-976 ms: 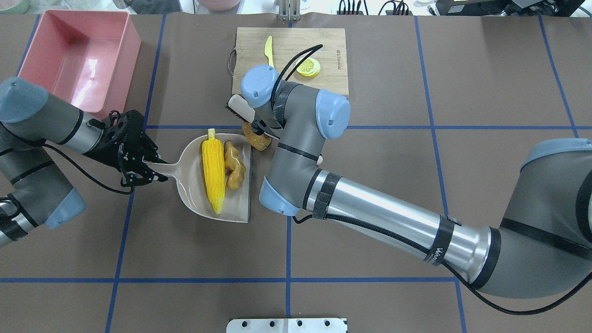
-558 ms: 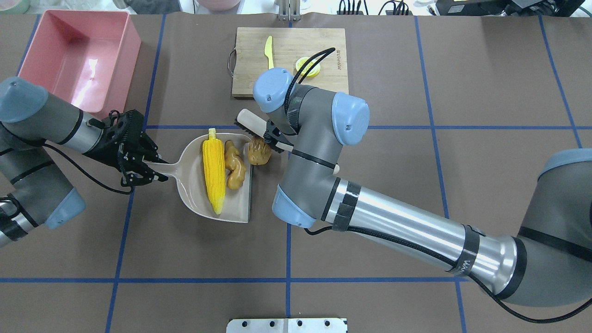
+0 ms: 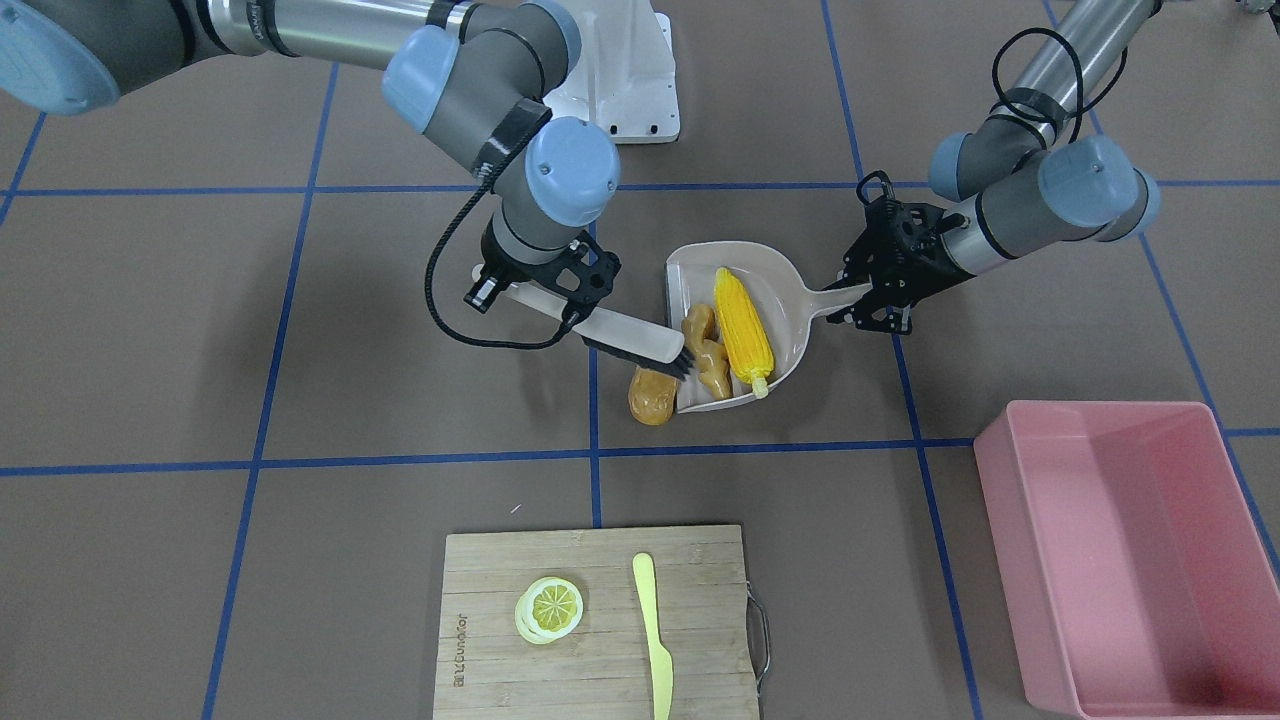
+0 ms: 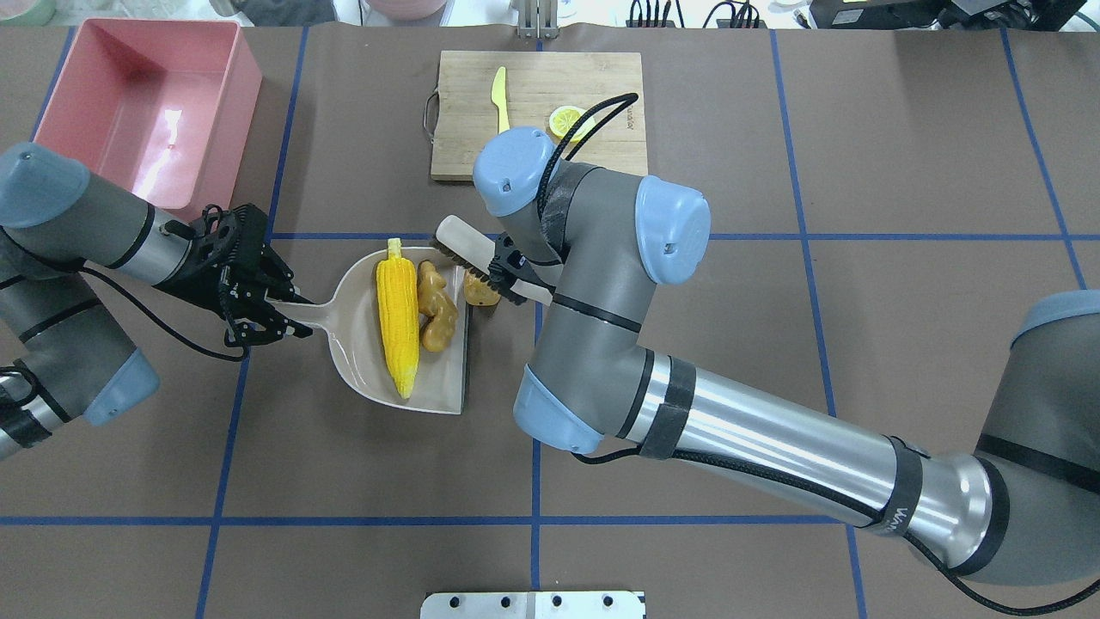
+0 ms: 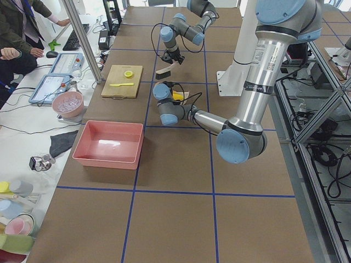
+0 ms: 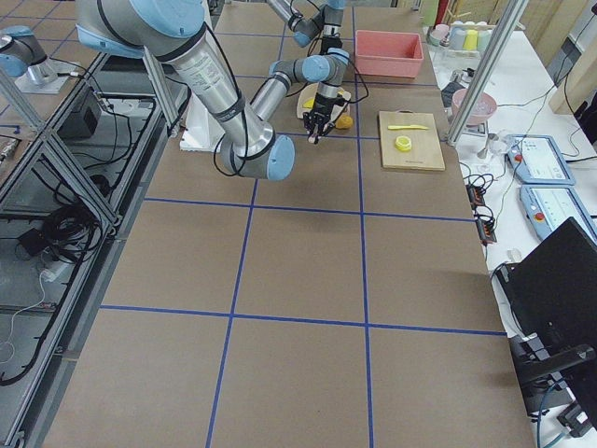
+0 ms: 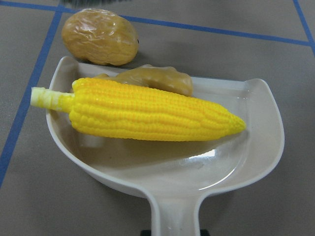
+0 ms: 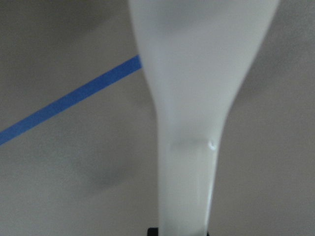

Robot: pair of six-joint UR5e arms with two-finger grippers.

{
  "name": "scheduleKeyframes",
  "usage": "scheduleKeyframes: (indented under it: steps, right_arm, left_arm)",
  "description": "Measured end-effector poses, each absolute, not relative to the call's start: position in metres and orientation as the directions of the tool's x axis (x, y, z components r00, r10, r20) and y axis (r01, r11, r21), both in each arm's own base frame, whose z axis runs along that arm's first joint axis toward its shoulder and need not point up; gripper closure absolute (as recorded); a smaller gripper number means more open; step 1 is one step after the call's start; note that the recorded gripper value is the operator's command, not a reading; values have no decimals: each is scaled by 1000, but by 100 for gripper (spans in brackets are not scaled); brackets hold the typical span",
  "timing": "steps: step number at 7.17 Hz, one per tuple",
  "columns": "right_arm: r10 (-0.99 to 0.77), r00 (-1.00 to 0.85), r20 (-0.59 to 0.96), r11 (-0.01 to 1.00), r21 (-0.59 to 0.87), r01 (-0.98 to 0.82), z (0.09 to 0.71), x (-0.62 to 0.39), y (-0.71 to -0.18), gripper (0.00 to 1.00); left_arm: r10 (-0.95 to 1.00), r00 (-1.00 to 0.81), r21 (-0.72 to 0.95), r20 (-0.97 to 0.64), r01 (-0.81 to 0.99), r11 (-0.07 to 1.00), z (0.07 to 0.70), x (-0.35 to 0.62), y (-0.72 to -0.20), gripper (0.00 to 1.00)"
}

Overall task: Sweep and dump trash into bin
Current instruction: 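Lift the brush back behind the potato with the right gripper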

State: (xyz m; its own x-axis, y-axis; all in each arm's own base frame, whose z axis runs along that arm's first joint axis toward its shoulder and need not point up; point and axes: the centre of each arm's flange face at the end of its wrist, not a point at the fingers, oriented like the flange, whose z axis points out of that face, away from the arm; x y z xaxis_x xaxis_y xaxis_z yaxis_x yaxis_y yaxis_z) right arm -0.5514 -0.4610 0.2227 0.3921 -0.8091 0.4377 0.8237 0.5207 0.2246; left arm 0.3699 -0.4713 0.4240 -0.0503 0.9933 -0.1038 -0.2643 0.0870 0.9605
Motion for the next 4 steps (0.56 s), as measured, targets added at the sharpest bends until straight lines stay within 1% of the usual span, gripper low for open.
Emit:
scheduleKeyframes:
  steps: [1, 2, 3, 4]
  right_arm:
    - [-703, 456, 546, 618, 150, 772, 237, -538, -467, 100]
    - [-562, 535, 631, 711, 37, 703, 245, -535, -468, 100]
    - [-415, 602, 682, 770, -90, 632, 249, -539, -467, 100]
    - [-305, 644, 701, 789, -193, 583, 250, -548, -460, 100]
  left_arm:
    - [993, -50, 960, -105, -265, 88, 424, 370, -471, 100]
    - [993, -50, 960, -106, -265, 89, 425, 370, -471, 100]
    - [993, -50, 960, -106, -265, 89, 424, 370, -471, 100]
    - [993, -50, 960, -106, -265, 89, 424, 370, -471, 100]
